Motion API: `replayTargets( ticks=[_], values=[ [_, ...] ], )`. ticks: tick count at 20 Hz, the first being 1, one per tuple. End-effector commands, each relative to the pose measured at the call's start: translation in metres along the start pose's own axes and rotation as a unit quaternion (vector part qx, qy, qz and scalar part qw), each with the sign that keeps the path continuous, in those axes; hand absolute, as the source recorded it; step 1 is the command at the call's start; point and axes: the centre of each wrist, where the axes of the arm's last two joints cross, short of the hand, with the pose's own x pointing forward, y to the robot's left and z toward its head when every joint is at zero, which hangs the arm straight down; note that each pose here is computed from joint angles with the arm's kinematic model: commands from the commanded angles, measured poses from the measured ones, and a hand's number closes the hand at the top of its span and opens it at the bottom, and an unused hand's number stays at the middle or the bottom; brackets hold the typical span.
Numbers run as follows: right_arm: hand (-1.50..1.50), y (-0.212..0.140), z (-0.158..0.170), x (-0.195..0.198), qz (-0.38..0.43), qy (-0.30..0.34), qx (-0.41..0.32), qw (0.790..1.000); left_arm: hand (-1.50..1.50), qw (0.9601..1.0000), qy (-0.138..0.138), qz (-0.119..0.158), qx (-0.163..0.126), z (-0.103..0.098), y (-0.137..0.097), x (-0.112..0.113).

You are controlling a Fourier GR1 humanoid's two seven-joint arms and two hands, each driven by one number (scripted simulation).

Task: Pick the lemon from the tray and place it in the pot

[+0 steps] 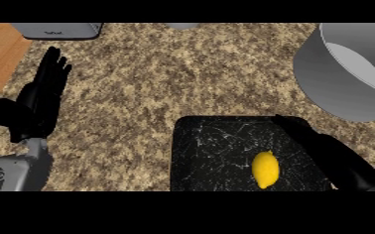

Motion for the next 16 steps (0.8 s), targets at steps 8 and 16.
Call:
replayTargets(
  ticks=[8, 16],
  values=[
    [-1.50, 0.028, -0.026, 0.021, 0.038, 0.065, 0.009, 0.997, 0.00, 1.0000, 0.002, 0.001, 0.006, -0.007, -0.019, 0.012],
    [-1.50, 0.044, -0.027, 0.007, 0.031, 0.062, 0.017, 0.997, 0.00, 1.0000, 0.000, -0.002, 0.002, -0.004, 0.009, 0.006]
  ],
)
